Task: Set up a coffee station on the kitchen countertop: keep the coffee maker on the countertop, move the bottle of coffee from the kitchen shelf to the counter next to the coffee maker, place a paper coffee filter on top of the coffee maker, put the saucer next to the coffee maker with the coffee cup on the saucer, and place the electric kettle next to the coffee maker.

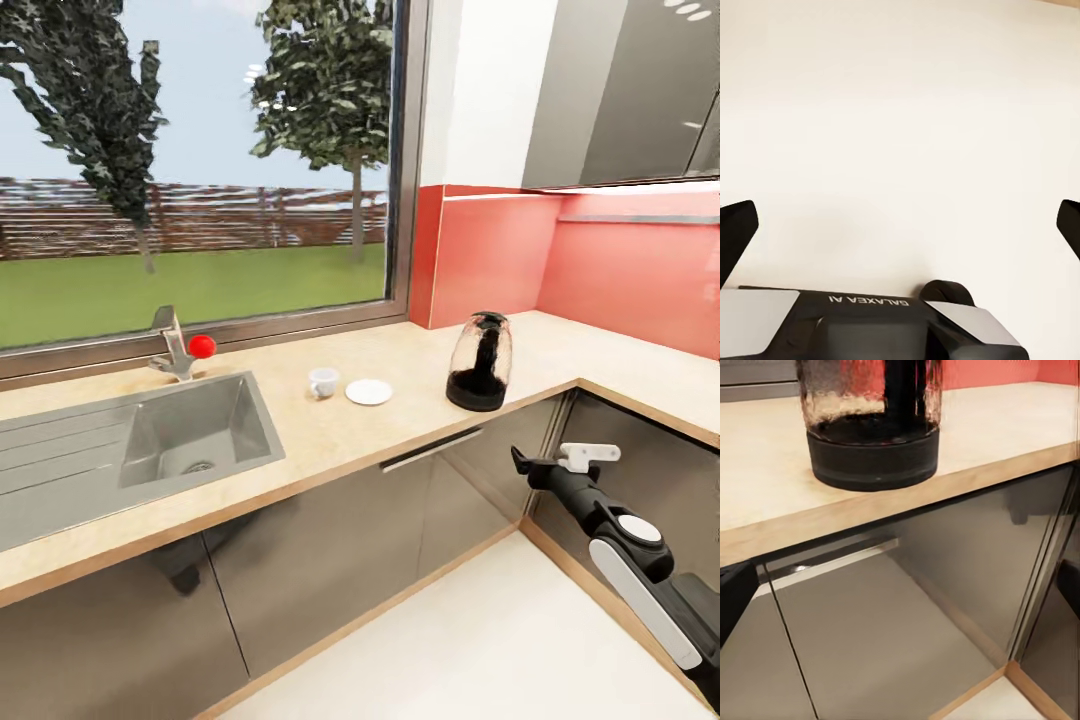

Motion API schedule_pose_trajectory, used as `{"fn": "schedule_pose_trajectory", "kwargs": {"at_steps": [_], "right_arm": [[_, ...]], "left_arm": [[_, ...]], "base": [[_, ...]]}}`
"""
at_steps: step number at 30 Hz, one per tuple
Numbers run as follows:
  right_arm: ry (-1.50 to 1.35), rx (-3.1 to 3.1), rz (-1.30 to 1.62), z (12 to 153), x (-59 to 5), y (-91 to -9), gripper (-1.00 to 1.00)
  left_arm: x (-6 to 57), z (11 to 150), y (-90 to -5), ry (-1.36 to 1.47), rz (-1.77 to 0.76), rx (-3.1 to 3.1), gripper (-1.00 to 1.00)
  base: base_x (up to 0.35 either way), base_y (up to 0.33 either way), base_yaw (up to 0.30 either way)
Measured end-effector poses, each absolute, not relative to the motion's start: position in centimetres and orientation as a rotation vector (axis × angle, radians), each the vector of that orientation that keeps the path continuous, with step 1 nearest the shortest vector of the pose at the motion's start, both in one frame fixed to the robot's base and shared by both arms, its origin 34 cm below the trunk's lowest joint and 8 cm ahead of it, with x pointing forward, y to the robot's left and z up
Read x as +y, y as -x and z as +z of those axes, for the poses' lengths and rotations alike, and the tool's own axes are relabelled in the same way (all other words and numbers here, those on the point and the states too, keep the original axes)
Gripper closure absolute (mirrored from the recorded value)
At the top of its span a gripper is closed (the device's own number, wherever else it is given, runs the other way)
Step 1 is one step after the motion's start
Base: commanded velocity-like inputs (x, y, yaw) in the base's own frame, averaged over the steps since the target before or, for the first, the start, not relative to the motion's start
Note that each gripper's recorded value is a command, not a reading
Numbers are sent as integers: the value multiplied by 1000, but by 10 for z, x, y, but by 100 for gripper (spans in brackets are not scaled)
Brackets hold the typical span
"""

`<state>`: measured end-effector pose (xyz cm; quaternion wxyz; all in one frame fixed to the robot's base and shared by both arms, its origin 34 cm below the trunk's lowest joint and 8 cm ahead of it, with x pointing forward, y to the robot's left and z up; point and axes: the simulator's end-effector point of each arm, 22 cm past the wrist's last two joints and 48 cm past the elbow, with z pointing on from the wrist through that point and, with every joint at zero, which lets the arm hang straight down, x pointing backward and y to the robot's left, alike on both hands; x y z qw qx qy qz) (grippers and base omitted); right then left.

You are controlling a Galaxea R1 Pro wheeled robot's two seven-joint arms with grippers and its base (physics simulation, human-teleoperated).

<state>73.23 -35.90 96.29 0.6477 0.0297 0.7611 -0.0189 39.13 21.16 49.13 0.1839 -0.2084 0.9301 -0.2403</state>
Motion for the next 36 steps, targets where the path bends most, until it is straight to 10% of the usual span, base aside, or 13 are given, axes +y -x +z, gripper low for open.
{"fn": "schedule_pose_trajectory", "kwargs": {"at_steps": [36], "right_arm": [[-66,1731,-44,963,-359,-732,-100]], "left_arm": [[211,491,-392,587,-678,2622,-100]], "base": [[0,-223,120]]}}
